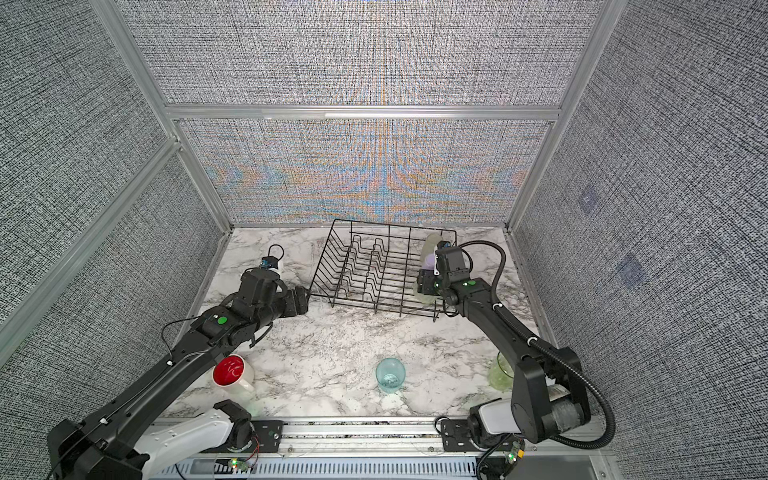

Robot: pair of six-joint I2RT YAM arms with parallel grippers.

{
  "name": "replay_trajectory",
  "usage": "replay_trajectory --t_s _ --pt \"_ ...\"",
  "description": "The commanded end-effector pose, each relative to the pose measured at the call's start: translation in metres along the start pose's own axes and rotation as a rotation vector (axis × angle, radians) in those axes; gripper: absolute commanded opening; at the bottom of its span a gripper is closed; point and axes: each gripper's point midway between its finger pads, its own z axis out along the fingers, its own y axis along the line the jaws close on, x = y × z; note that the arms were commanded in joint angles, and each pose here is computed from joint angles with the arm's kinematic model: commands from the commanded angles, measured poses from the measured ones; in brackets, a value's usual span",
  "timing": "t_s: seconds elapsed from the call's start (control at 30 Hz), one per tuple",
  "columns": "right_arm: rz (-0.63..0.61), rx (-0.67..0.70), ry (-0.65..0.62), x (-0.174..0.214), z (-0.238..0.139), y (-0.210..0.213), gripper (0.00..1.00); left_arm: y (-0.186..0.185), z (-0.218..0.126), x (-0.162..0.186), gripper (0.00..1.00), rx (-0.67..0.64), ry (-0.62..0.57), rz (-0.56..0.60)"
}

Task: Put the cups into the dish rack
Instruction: 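Lower the clear green cup into the rack with right gripper while left withdraws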

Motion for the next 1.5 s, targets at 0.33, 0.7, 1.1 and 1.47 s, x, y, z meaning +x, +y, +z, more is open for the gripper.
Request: replay_trajectory --t_s 0.33,0.7,1.1,1.47 --pt "-0.016 0.135 0.178 0.029 0.025 -0.021 0.7 0.0 0.006 -0.001 0.86 -0.023 0.02 0.034" --pt "-0.031 0.194 0.278 0.039 0.043 -0.028 0.73 0.006 0.01 0.003 0.86 -0.048 0.026 0.02" --pt "-0.016 0.194 0.296 0.043 0.042 -0.028 0.86 0.017 0.01 0.024 0.86 -0.083 0.083 -0.011" --pt "-0.007 0.159 0.231 0.02 -0.006 -0.02 0.86 0.065 -0.008 0.056 0.87 -0.312 0.174 -0.078"
